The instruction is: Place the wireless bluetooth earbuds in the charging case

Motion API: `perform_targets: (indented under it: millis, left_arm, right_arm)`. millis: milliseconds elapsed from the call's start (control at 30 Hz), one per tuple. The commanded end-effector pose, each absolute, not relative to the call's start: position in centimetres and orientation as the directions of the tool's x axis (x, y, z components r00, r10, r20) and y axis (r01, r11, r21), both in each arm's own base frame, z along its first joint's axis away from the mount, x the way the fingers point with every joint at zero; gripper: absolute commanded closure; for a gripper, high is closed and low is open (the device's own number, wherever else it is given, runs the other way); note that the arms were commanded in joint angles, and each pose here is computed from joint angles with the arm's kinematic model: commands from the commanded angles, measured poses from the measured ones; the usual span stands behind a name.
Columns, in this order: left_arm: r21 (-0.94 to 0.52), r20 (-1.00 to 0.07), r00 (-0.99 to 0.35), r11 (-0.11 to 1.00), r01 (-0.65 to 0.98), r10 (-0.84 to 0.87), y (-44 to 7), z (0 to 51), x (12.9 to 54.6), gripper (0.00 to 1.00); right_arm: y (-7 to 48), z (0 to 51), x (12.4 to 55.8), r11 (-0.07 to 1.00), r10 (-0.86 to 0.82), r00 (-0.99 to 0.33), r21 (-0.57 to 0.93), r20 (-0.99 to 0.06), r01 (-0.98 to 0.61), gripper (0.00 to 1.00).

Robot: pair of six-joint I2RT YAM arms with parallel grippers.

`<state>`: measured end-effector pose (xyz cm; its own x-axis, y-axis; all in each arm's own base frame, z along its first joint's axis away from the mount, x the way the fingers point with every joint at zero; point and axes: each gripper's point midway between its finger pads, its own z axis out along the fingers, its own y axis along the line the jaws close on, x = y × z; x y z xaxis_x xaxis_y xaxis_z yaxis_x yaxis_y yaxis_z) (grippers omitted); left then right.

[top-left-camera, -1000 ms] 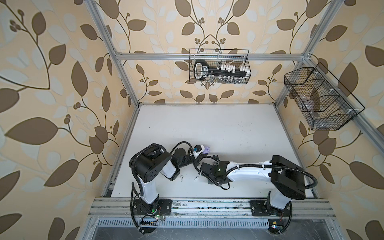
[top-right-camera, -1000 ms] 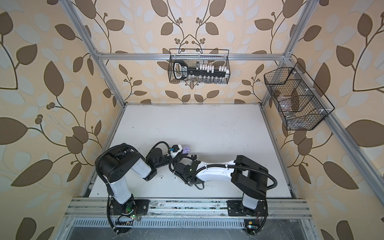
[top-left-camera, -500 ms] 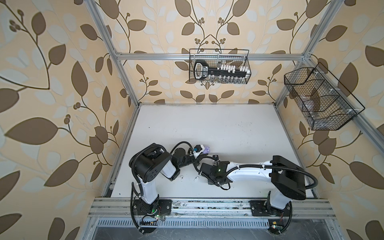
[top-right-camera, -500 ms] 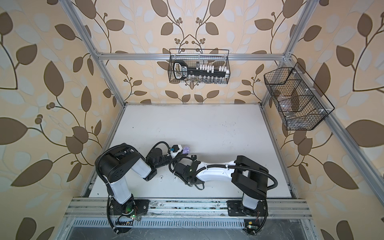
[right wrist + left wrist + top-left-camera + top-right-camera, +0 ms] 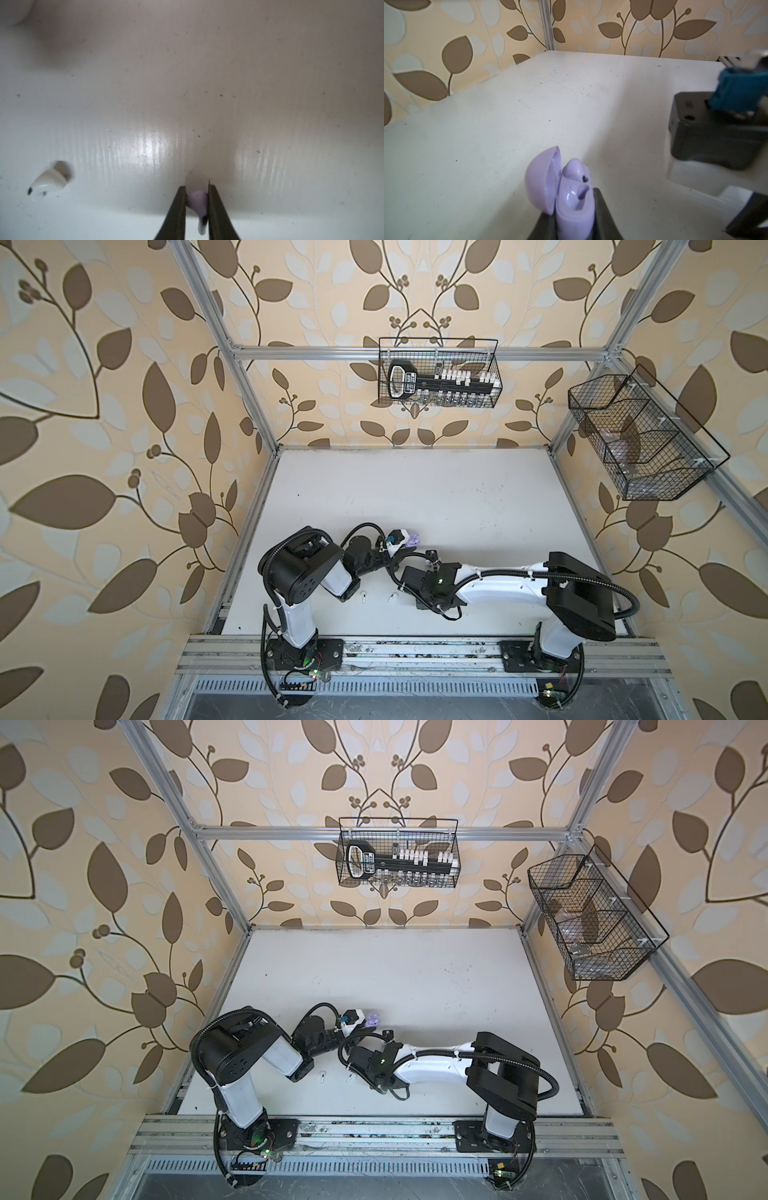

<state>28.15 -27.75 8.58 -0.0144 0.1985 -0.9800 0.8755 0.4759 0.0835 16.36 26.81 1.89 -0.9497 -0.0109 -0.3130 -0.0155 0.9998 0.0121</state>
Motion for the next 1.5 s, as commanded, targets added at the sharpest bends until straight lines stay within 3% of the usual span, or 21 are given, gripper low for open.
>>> perform_targets:
  millis: [0, 900, 1467]
  left_arm:
    - [0.135, -0.985, 0.065, 0.482, 0.866, 0.157, -27.8, 10.7, 28.8, 0.92]
    - [0.140, -0.985, 0.071, 0.480, 0.866, 0.160, -27.8, 10.8, 28.7, 0.92]
    - [0.139, -0.985, 0.069, 0.479, 0.867, 0.161, -27.8, 10.7, 28.7, 0.92]
  right_arm:
    - [25.6, 1.4, 15.6, 0.999, -0.026, -0.956, -0.025, -0.294, -0.020, 0.80]
    - [24.3, 1.6, 15.0, 0.995, -0.096, -0.987, -0.035, -0.129, -0.093, 0.75]
    - [26.3, 1.9, 16.0, 0.995, -0.082, -0.989, 0.038, -0.127, -0.088, 0.75]
